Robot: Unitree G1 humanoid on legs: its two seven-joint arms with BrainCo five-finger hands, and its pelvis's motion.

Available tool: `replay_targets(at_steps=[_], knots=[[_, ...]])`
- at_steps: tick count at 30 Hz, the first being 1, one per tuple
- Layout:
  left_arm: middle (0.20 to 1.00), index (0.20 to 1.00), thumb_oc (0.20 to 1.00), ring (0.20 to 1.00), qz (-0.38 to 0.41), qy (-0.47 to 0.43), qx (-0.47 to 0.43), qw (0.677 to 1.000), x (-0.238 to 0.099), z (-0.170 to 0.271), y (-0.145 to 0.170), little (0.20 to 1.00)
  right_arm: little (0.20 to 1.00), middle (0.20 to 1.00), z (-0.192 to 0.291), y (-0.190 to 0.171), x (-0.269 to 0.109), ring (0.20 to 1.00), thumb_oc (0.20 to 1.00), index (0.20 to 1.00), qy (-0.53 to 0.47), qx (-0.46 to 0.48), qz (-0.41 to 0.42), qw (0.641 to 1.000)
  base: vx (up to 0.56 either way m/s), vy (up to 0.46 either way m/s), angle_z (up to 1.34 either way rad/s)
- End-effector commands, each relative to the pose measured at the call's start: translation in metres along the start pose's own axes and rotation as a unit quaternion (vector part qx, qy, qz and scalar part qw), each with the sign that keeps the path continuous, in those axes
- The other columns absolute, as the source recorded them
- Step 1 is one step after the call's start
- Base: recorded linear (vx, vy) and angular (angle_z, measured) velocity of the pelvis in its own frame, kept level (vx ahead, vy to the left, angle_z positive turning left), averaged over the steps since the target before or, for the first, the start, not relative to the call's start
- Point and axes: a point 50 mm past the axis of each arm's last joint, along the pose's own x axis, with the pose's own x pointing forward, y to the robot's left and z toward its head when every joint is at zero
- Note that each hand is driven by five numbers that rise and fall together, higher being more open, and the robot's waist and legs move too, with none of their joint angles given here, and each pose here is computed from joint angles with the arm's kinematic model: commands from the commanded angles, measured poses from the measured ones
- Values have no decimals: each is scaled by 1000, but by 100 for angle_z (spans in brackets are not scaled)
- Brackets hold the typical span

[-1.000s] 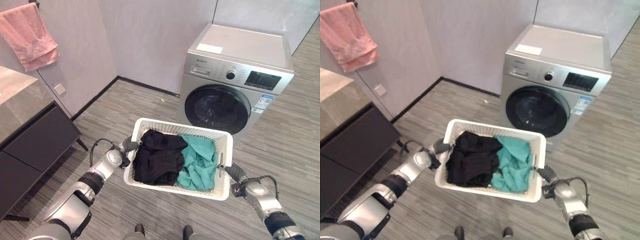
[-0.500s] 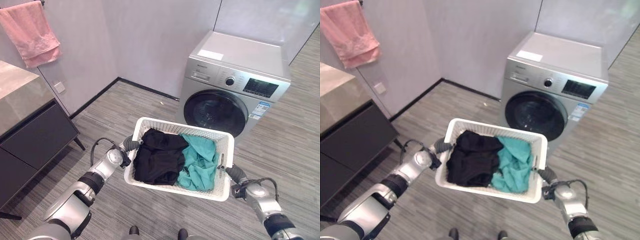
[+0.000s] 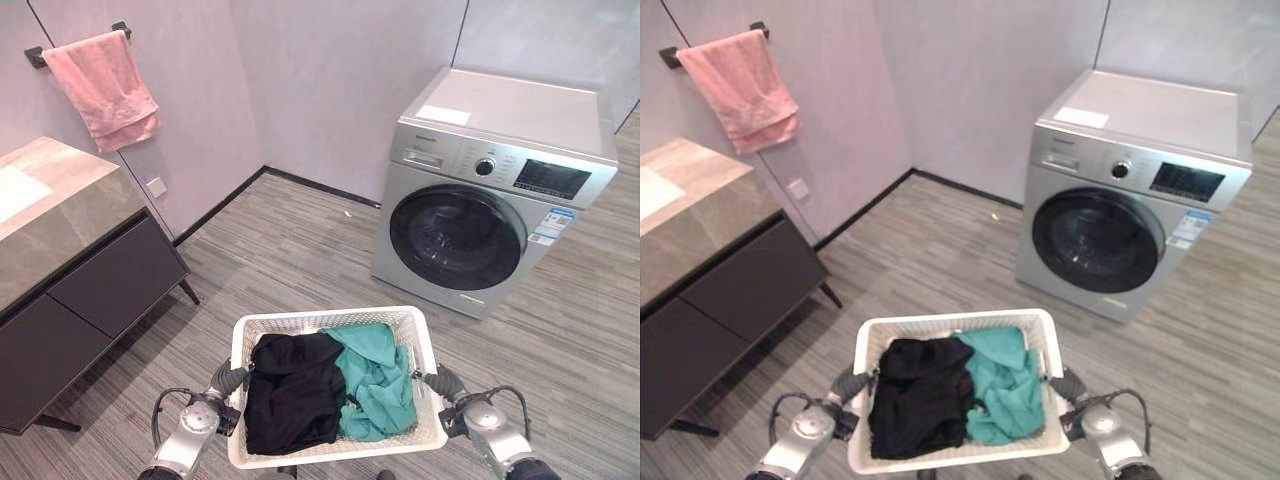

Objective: Grab the laundry basket,head to the washer,open it,put in the laundry and shut it.

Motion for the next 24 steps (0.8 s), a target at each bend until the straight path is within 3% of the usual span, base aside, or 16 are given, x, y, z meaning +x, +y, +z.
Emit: replay_targets(at_steps=[1,11,17,24], knots=[[200,200,200,200,73,-93,-11,993,9,45,46,200,200,200,45,-65,-7,200,200,200,-93,6,-115,989,20,-56,-2],[200,200,200,200,83,-144,26,986,16,86,62,200,200,200,67,-102,-46,200,200,200,-161,-16,-145,976,32,-121,1],[200,200,200,200,100,-164,27,981,11,97,75,200,200,200,79,-101,-52,200,200,200,-192,-14,-128,973,29,-179,-25],[200,200,200,200,117,-182,8,976,6,100,84,200,200,200,87,-85,-43,200,200,200,-212,17,-103,972,179,83,-41]])
